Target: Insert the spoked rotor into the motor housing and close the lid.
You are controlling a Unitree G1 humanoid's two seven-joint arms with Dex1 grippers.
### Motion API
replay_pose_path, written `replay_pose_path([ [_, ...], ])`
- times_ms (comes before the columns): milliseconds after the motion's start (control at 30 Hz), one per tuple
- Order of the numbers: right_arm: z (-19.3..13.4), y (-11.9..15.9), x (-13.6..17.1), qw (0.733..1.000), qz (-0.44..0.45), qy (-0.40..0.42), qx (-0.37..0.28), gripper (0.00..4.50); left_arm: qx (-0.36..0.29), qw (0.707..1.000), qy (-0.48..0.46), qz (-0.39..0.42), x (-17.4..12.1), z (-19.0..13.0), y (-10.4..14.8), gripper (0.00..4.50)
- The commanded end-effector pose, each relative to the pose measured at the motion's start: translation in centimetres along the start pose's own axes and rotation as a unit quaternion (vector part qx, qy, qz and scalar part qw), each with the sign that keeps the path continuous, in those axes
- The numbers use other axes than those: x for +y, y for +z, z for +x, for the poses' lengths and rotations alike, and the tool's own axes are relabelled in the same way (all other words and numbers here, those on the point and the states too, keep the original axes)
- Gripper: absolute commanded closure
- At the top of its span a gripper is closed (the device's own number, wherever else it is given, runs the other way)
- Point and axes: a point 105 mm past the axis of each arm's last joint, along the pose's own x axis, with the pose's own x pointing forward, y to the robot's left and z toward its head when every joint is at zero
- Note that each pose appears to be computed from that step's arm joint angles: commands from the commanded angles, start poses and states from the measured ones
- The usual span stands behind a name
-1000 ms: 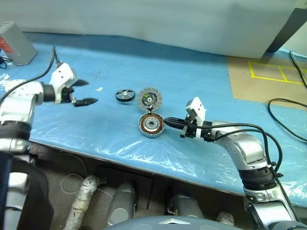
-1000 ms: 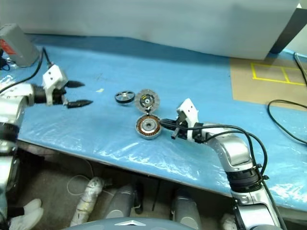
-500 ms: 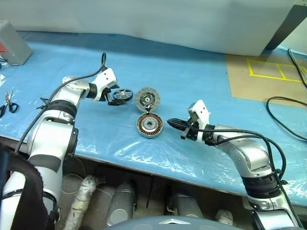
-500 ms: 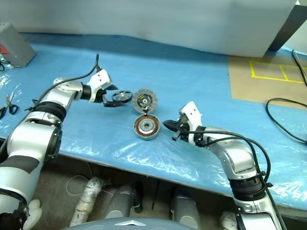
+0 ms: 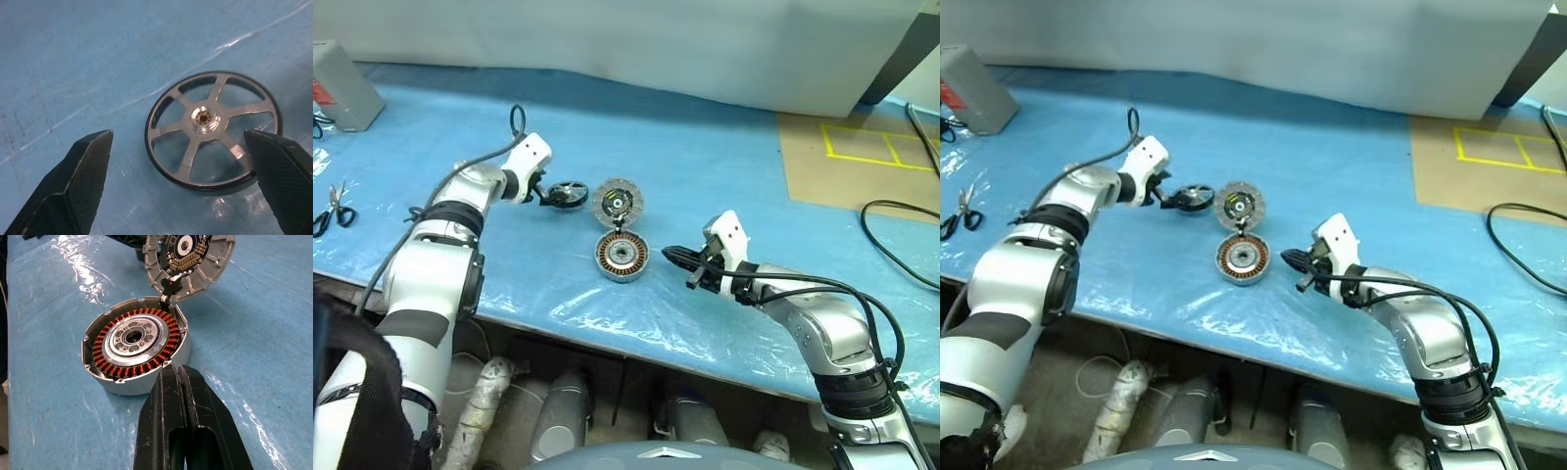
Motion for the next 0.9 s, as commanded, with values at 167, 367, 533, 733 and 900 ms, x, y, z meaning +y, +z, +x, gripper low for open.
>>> replay_pose_path([
  [167, -0.6, 0.8, 0.4, 1.0, -0.019, -0.004, -0.011, 4.48, 0.011, 1.0, 0.007, 0.017, -0.6, 0.7, -0.7, 0.0],
  [367, -0.6, 0.6, 0.3, 1.0, -0.02, -0.009, -0.009, 4.48, 0.029, 0.999, 0.001, 0.013, -0.8, 0.7, -1.9, 0.0],
  [533, -0.5, 0.6, 0.2, 1.0, -0.02, -0.014, -0.008, 4.5, 0.032, 0.999, -0.035, 0.013, -1.6, 0.5, -2.4, 0.57],
  [733, -0.4, 0.6, 0.1, 1.0, -0.019, -0.016, -0.008, 4.5, 0.046, 0.997, -0.045, 0.031, -1.9, 0.5, -3.1, 1.6],
  [900, -0.3, 0.4, 0.1, 1.0, -0.018, -0.016, -0.006, 4.5, 0.039, 0.997, -0.06, 0.029, -2.1, 0.3, -3.2, 1.6],
])
